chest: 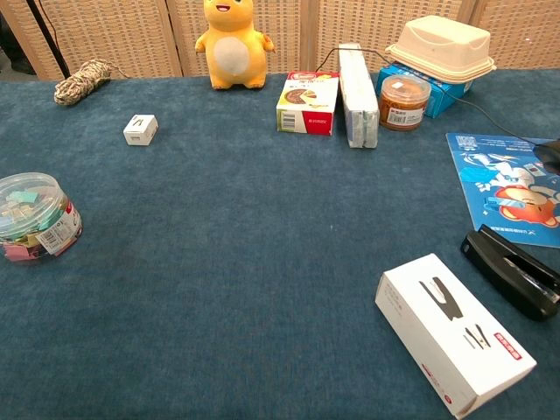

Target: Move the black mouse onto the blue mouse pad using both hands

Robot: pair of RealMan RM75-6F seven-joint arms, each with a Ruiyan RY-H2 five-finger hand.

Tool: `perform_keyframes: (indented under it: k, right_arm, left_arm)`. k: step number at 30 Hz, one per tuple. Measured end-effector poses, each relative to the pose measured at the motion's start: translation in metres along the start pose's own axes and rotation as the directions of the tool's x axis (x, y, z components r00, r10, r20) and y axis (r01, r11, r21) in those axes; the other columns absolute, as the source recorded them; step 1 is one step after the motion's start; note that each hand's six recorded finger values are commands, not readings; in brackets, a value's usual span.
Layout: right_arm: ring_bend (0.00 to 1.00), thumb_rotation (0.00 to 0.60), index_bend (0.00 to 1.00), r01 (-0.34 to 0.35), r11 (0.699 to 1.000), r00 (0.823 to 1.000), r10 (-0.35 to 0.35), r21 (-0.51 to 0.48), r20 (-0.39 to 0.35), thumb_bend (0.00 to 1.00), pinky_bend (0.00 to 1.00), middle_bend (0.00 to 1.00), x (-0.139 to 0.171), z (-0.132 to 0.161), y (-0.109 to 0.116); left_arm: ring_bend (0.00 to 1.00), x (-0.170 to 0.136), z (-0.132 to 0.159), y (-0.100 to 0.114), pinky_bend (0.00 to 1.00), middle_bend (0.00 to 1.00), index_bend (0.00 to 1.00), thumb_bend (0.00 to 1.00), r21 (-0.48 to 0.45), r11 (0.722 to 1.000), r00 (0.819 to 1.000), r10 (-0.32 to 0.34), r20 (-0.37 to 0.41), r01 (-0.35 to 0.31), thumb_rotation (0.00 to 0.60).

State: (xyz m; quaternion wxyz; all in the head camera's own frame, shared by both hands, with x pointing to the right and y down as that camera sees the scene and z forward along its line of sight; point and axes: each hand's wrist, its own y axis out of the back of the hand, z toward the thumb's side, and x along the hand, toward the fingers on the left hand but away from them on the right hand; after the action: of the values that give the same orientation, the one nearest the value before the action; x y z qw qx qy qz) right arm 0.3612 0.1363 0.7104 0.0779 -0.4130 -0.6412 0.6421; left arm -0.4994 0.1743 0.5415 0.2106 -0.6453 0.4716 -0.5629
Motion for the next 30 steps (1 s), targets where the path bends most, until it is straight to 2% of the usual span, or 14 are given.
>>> perform_keyframes:
  k: [20,24,30]
  right_arm:
    - [0.50,0.600,0.52,-0.023,1.000,1.000,0.023,-0.003,-0.001,0.69,0.60,0.52,-0.003,-0.014,-0.024]
    - [0.49,0.600,0.49,-0.029,1.000,1.000,0.028,-0.013,-0.013,0.69,0.57,0.49,-0.001,-0.015,-0.026]
    - [0.43,0.600,0.42,-0.073,0.997,0.997,0.073,-0.019,-0.018,0.62,0.52,0.43,0.001,-0.018,-0.033]
  left_arm:
    - [0.00,-0.001,-0.002,-0.005,0.00,0.00,0.00,0.00,0.009,1.000,1.000,-0.010,-0.012,0.010,0.600]
    - [0.00,-0.001,-0.004,-0.005,0.00,0.00,0.00,0.00,0.011,1.000,1.000,-0.007,-0.021,0.008,0.600]
    - [0.00,-0.002,-0.003,-0.005,0.00,0.00,0.00,0.00,0.013,1.000,1.000,-0.007,-0.017,0.008,0.600]
